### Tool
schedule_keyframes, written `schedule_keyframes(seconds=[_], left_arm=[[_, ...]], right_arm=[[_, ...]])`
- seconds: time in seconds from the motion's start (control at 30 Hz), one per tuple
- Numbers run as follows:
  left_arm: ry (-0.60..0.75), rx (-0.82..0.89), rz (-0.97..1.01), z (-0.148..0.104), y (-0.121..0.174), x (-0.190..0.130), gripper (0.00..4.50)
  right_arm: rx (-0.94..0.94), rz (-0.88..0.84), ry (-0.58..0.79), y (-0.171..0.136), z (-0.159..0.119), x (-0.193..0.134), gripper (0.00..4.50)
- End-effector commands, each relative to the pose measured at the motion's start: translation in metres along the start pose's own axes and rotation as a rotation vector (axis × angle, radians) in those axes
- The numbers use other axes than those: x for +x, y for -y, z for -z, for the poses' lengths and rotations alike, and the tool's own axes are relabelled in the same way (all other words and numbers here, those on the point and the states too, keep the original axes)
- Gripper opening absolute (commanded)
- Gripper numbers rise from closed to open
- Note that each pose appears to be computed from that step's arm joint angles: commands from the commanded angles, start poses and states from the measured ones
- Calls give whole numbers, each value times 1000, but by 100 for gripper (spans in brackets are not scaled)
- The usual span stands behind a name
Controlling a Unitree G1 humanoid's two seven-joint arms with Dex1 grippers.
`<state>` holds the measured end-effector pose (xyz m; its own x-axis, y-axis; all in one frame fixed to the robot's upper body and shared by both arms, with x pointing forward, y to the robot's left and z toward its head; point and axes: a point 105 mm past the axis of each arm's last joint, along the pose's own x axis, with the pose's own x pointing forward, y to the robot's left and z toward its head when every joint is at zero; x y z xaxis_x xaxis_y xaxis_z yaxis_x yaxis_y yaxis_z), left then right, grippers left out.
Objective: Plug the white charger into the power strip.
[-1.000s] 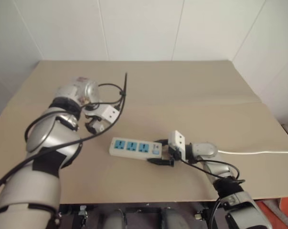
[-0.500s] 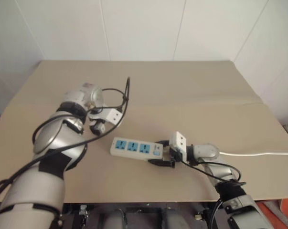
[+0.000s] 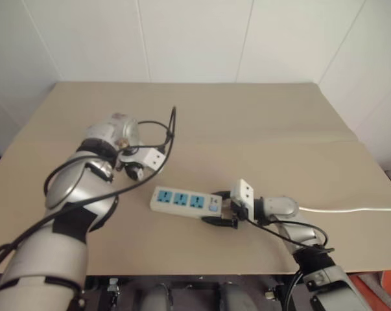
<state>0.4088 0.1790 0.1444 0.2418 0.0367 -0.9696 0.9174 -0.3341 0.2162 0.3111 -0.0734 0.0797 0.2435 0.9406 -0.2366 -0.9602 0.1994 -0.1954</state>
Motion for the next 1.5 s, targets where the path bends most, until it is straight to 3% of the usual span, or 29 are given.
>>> schedule_keyframes(seconds=[0.03, 0.2, 0.4, 0.6, 0.67, 0.8, 0.97, 1.13, 1.3, 1.5], left_arm=[[16, -1, -9, 2, 0, -5, 101], [132, 19, -92, -5, -10, -30, 101], [484, -1, -312, -30, -31, -80, 101], [1180, -103, -733, -58, -52, -168, 101], [1284, -138, -792, -60, -51, -178, 101], [1488, -235, -845, -89, -36, -176, 101], [1574, -364, -827, -107, -13, -168, 101], [1608, -432, -802, -115, 2, -163, 101], [1737, -518, -775, -116, 12, -170, 101], [1666, -544, -702, -130, 28, -144, 101]], right_arm=[[20, -14, -29, -5, 7, -1, 342], [21, -6, -30, -4, 8, -3, 342], [19, -40, -32, -9, 8, -2, 342], [-14, -75, -8, -12, 4, 7, 342], [-14, -81, -4, -12, 3, 9, 342], [-9, -116, -9, -11, 7, 8, 342], [-2, -190, -9, -15, 10, 7, 342], [10, -210, -47, -14, 22, 8, 342], [1, -238, -101, -16, 36, 10, 342], [18, -248, -116, -18, 42, 11, 342]])
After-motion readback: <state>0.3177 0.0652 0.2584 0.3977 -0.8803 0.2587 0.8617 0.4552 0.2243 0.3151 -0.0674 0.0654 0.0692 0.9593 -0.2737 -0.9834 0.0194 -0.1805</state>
